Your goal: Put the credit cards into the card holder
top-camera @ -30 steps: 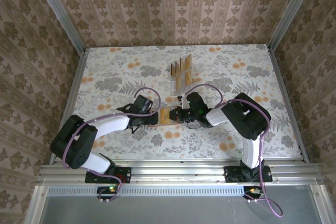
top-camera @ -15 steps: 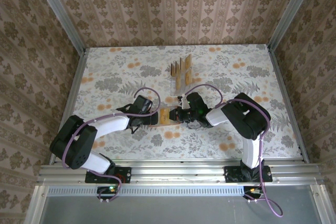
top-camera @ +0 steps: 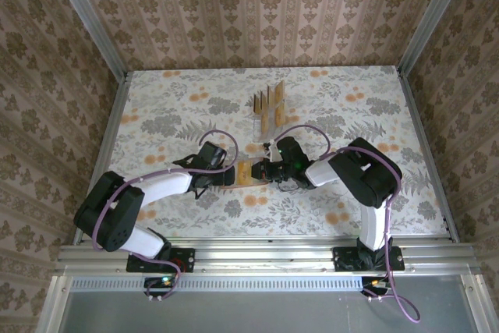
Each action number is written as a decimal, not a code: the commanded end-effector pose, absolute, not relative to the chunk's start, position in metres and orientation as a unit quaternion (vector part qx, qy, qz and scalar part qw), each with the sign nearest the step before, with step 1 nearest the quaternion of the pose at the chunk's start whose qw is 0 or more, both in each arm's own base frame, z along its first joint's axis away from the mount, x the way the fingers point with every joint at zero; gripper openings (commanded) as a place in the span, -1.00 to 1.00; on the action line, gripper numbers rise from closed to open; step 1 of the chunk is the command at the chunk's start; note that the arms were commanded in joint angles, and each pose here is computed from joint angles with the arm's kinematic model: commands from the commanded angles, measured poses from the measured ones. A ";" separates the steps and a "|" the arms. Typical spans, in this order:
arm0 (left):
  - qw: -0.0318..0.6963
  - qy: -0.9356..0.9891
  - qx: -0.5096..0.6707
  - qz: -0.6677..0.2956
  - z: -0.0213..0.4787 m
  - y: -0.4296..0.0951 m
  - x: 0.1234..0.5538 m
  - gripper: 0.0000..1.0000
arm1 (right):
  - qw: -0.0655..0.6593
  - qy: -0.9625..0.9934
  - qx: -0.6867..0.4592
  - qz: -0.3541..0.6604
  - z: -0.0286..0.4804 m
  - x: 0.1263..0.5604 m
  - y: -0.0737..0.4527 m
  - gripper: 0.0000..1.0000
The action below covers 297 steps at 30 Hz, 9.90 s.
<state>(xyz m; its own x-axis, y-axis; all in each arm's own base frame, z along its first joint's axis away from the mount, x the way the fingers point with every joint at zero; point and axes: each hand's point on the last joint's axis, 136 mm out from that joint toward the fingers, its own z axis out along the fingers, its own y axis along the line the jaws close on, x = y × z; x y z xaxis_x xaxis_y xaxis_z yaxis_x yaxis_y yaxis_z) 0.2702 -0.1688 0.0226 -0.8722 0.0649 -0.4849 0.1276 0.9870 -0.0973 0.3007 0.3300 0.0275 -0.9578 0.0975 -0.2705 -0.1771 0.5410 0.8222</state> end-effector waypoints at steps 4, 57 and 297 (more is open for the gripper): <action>0.229 0.971 0.051 -0.040 0.015 -0.158 0.258 1.00 | 0.071 0.896 -0.016 0.438 -0.012 0.276 0.321 -1.00; 0.227 0.973 -0.035 -0.012 0.025 -0.112 0.258 1.00 | 0.107 0.934 -0.047 0.338 0.030 0.300 0.311 0.52; 0.225 0.973 0.046 -0.019 0.057 -0.165 0.271 1.00 | 0.133 0.965 -0.117 0.195 0.050 0.328 0.283 -0.66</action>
<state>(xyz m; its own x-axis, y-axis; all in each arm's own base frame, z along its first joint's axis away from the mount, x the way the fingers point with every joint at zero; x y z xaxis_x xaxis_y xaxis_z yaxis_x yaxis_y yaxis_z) 0.2698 -0.1552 0.0450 -0.9002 0.0662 -0.4304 0.0756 0.9971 -0.0047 0.3363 0.2853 0.0617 -0.9328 -0.1335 -0.3348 -0.2576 0.8966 0.3602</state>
